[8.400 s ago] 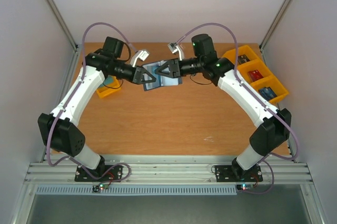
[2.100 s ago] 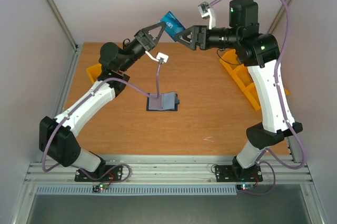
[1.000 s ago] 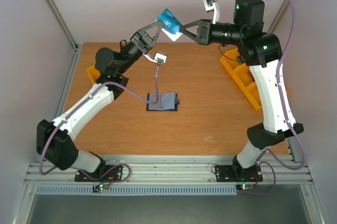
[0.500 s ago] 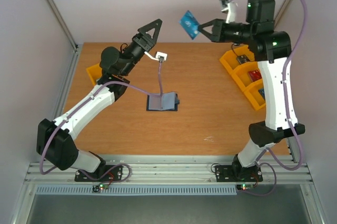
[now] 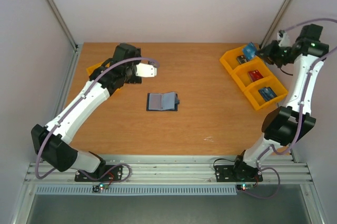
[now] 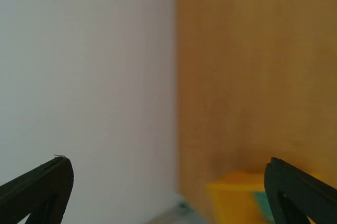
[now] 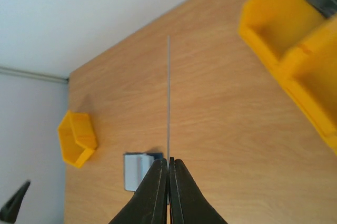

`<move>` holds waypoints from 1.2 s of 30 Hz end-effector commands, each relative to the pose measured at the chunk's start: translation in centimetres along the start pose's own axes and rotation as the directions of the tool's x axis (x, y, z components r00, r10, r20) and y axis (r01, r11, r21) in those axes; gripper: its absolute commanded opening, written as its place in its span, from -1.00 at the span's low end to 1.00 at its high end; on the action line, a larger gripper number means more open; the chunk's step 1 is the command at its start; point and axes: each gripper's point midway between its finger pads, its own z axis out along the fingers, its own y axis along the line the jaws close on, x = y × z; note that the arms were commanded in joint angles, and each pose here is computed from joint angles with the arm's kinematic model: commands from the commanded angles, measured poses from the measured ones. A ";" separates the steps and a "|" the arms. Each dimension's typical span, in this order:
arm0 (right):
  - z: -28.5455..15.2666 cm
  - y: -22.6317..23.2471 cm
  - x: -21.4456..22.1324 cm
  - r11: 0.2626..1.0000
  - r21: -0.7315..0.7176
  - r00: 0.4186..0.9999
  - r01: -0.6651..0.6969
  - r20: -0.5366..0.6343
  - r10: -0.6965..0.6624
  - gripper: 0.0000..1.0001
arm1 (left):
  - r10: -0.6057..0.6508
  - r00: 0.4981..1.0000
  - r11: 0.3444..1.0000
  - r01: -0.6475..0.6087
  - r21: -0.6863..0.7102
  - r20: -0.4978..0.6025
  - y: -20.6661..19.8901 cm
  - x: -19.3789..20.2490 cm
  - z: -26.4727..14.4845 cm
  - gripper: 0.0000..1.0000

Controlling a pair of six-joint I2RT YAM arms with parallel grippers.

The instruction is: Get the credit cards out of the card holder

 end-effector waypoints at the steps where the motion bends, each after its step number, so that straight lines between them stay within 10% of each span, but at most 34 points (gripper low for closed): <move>1: -2.4 -4.3 0.7 0.995 0.094 0.999 -0.012 0.046 0.008 -0.98 | -0.377 0.901 0.822 0.432 0.371 -0.213 -9.9 2.4 -4.2 0.99; 6: -3.0 -11.3 3.8 0.949 0.307 0.997 -0.074 0.017 0.072 -0.98 | -0.552 0.761 0.608 0.647 0.460 -0.341 -14.6 3.0 -6.9 0.99; 21: -3.4 -22.6 4.0 0.735 0.676 0.978 -0.059 -0.107 0.177 -0.97 | -0.656 0.476 0.314 0.878 0.362 -0.585 -20.9 5.2 -6.1 0.99; 36: 0.3 -26.3 4.9 0.740 0.659 0.939 -0.133 -0.154 0.307 -0.98 | -0.584 0.453 0.305 0.891 0.335 -0.674 -20.5 6.2 -3.5 0.99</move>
